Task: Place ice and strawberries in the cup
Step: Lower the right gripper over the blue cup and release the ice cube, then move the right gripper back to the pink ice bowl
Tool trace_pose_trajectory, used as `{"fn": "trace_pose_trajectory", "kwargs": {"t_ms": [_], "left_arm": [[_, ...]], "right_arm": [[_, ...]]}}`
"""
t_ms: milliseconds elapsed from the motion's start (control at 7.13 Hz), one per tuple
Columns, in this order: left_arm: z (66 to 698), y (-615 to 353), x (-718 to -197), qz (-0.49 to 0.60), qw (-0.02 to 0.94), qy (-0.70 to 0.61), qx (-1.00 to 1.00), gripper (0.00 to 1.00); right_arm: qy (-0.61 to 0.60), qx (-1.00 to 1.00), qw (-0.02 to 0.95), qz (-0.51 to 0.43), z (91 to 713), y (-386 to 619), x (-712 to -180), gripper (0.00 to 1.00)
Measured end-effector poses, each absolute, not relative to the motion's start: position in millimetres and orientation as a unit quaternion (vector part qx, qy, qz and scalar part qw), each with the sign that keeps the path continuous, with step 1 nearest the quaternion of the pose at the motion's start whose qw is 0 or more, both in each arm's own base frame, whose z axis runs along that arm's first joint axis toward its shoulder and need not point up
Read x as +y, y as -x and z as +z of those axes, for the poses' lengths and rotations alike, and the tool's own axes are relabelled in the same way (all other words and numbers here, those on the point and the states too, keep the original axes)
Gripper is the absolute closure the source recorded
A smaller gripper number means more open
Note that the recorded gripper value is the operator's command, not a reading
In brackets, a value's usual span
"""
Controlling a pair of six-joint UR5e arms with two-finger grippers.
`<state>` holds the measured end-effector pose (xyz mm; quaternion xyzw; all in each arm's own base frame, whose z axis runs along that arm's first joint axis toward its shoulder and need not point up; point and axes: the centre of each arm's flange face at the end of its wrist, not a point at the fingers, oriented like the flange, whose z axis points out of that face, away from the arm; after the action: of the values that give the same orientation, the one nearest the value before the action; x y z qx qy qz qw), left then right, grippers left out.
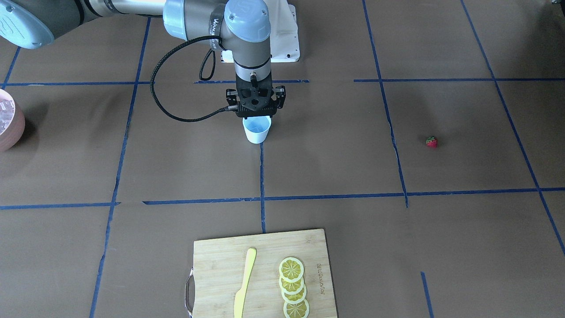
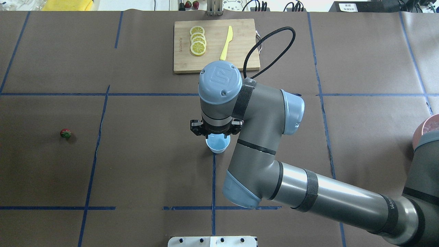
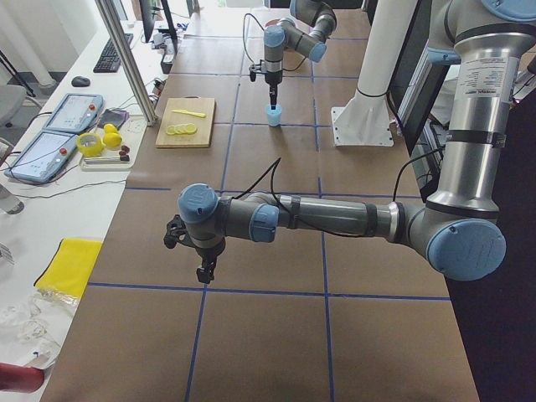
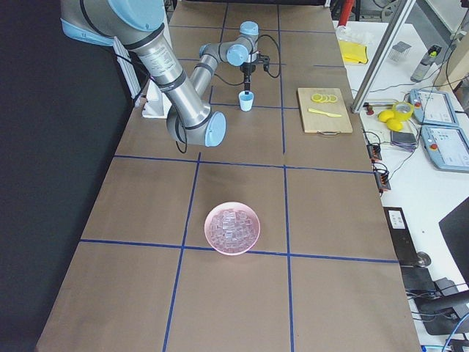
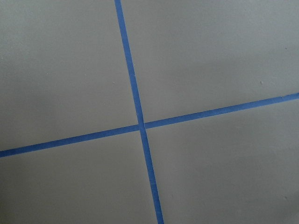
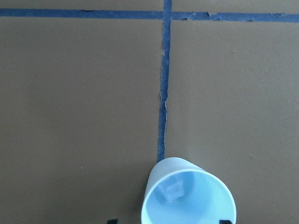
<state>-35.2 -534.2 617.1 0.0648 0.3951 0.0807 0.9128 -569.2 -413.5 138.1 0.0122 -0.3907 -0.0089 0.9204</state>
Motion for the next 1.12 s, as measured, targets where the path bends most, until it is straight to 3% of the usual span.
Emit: {"fn": "trace_pose_trajectory", "kwargs": {"t_ms": [561, 1122], "left_arm": [[615.0, 35.1, -536.1, 0.082, 0.913, -0.067, 0.395, 0.0], [611.3, 35.0, -538.0, 0.083, 0.912, -0.07, 0.395, 0.0]], "right_arm": [[-0.019, -0.391, 0.92, 0.009, 136.2, 532.6, -429.4, 0.01], [-0.071, -0.387, 0.919, -0.012, 207.8, 362.7, -444.6, 0.01]]}}
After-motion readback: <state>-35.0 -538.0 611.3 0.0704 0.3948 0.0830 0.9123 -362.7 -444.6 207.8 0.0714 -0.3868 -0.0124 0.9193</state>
